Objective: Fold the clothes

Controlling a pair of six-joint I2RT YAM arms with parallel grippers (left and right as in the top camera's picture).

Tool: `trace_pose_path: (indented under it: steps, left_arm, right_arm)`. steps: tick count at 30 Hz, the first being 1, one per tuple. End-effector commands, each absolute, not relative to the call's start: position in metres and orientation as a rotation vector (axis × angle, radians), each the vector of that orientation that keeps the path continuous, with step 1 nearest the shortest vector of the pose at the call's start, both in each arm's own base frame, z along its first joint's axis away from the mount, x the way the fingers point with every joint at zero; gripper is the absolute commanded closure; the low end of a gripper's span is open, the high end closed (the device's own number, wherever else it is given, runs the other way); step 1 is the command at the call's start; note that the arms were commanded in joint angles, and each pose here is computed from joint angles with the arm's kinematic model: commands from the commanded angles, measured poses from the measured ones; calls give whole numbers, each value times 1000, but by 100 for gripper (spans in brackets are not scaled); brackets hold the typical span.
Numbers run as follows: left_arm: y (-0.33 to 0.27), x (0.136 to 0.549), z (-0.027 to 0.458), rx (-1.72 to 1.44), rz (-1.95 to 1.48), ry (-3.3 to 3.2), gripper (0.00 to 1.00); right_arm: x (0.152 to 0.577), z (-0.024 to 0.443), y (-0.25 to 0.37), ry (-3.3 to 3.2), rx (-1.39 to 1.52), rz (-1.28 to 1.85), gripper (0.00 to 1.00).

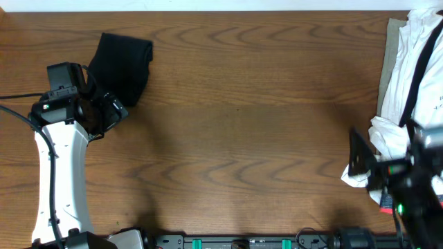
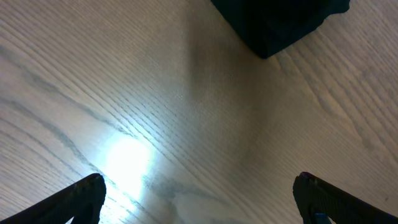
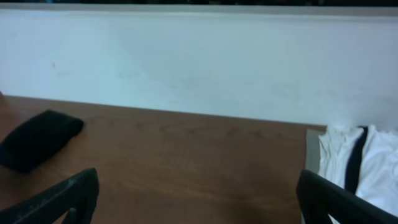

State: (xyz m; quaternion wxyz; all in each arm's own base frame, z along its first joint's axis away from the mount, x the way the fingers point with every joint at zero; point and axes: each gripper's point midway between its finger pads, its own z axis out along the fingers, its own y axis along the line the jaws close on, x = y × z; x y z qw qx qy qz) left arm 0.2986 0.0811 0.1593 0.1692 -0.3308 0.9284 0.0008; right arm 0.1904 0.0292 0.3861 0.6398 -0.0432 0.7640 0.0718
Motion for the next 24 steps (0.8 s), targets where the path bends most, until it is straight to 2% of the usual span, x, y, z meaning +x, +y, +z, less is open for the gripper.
trace_pose_path:
  steps: [1,7,19,24]
  left_arm:
    - [83,298,162,-923,20,2637,2]
    - [83,298,162,-923,20,2637,2]
    - [83,298,162,-923,20,2637,2]
    - [83,298,162,-923,20,2637,2]
  right_arm:
    - [172,366,28,1727,-99,154,1]
    - [165,321,28,1682,-105,157,1]
    - [210,255,37,1551,-144,187,1]
    - [226,245,35,1475,-135,168,1]
